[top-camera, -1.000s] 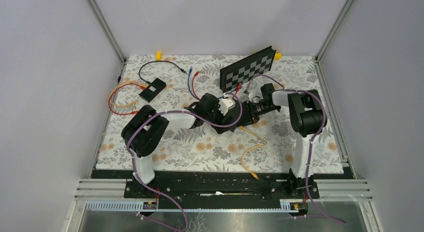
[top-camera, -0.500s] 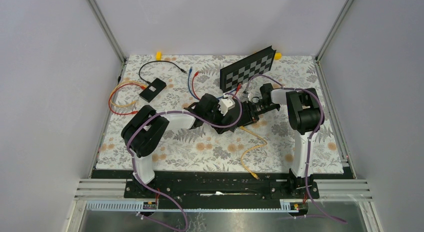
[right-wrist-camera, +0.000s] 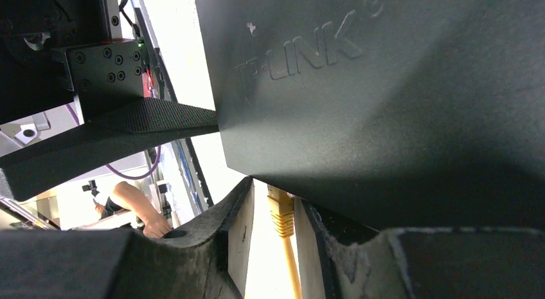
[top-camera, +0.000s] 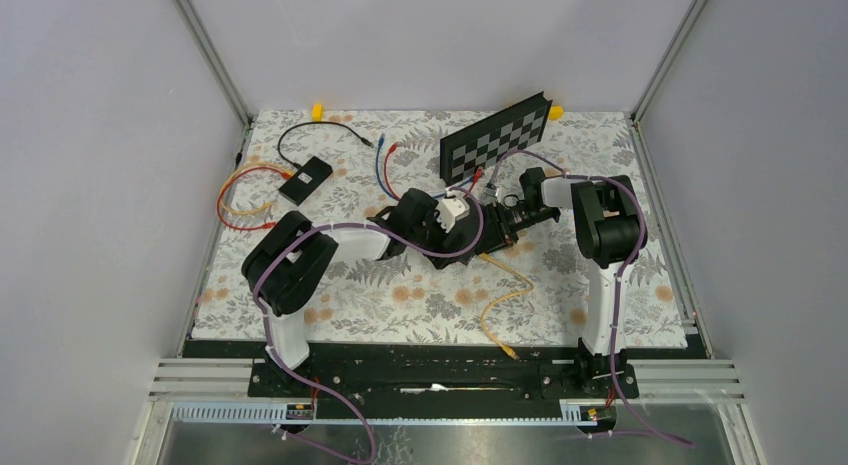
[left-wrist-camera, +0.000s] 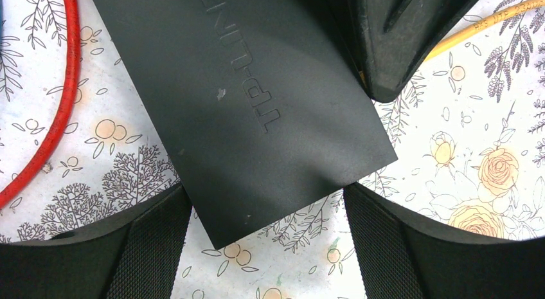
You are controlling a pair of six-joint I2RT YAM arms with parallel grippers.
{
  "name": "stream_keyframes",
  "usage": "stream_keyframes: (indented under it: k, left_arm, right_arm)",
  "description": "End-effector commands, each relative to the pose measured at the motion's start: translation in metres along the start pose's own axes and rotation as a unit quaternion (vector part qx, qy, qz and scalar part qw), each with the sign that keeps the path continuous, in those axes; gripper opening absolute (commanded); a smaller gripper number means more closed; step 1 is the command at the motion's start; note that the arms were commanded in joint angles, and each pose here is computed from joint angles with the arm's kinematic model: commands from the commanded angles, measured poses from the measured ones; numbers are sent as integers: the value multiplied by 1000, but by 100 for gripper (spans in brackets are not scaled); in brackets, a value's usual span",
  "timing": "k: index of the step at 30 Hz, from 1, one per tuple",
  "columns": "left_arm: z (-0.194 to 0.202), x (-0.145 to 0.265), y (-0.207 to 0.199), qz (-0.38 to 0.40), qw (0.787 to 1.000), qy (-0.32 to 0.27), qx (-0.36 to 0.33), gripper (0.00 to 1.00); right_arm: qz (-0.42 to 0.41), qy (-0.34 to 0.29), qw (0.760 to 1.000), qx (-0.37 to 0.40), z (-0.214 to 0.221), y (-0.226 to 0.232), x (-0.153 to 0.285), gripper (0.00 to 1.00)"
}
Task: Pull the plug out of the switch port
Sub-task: Pull the connector from the switch port.
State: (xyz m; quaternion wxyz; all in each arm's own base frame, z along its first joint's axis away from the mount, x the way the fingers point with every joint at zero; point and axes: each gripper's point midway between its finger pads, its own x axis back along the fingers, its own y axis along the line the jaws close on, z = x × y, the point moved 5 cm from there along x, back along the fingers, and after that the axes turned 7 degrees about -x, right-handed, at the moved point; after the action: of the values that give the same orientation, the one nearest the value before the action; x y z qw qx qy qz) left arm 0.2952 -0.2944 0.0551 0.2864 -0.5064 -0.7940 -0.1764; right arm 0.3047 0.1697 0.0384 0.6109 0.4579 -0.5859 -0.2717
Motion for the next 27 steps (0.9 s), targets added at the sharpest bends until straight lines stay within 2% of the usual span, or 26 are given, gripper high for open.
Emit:
stream_keyframes:
  k: [1,12,27]
  left_arm:
    - [10,0,-15,34,999,12,21,86]
    - [10,-1,-16,37,999,13,20,86]
    - [7,2,-20,45,999,-3,14,86]
  right_arm:
    - [24,33,999,-17,15,-16,-8,36]
    - [17,31,999,-21,14,-16,-6,39]
    - [10,32,999,-15,16,-14,-4,37]
